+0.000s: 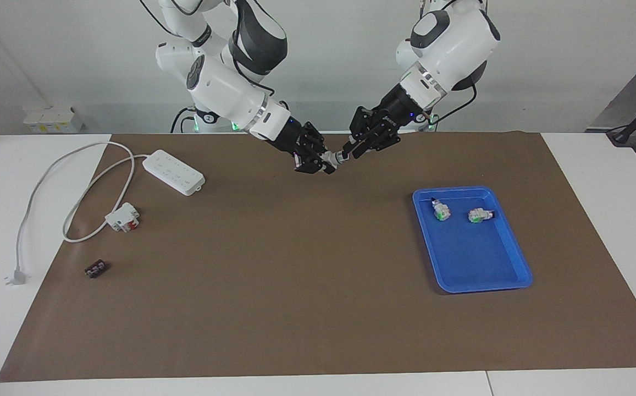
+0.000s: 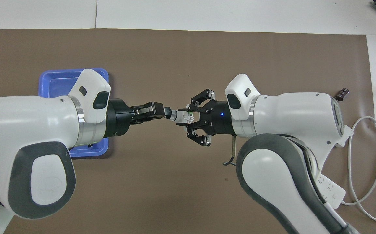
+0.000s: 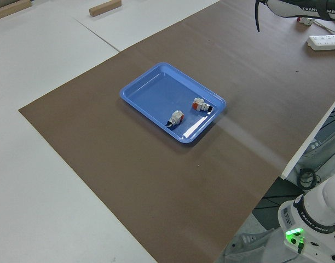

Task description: Turn and place switch with both arms

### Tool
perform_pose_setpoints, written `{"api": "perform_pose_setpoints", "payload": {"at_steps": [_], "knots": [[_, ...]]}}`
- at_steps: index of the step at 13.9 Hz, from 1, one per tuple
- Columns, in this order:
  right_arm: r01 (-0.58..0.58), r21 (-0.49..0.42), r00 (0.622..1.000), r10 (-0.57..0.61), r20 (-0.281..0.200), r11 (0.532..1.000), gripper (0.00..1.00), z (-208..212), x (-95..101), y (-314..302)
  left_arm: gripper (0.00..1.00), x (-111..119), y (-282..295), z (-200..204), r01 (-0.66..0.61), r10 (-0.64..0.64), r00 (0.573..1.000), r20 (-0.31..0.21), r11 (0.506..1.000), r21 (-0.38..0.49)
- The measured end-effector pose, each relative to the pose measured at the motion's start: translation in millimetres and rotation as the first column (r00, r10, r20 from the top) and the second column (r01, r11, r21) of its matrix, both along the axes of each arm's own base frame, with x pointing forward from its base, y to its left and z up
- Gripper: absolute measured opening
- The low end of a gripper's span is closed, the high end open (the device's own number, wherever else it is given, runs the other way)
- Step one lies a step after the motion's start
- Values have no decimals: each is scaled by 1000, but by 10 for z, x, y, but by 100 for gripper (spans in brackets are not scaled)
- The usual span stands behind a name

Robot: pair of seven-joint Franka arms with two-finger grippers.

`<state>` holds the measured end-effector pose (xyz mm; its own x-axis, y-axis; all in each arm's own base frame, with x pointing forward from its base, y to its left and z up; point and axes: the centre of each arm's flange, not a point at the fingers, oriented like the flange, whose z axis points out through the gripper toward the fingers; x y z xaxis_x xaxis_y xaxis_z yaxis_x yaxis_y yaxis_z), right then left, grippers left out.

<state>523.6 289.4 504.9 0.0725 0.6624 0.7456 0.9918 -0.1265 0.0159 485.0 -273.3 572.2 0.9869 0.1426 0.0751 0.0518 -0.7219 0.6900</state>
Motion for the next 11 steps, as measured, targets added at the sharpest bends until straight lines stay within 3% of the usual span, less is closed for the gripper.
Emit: {"api": "perform_pose_setpoints", "payload": {"at_steps": [4, 8, 9, 11], "knots": [[0, 0, 1000, 0, 0, 1000, 35, -2, 0, 0, 30, 1, -18, -23, 5, -5, 1000, -2, 1000, 2], [1, 0, 1000, -1, 0, 1000, 35, 0, 1, -4, 19, -3, -25, -23, 9, -9, 1000, 0, 1000, 3], [2, -1, 1000, -2, -1, 1000, 35, -5, 1, -9, 12, -7, -32, -21, 11, -11, 1000, 2, 1000, 3], [2, -1, 1000, -2, -2, 1000, 35, -11, -3, -12, 9, -11, -43, -23, 14, -14, 1000, 3, 1000, 4]]}}
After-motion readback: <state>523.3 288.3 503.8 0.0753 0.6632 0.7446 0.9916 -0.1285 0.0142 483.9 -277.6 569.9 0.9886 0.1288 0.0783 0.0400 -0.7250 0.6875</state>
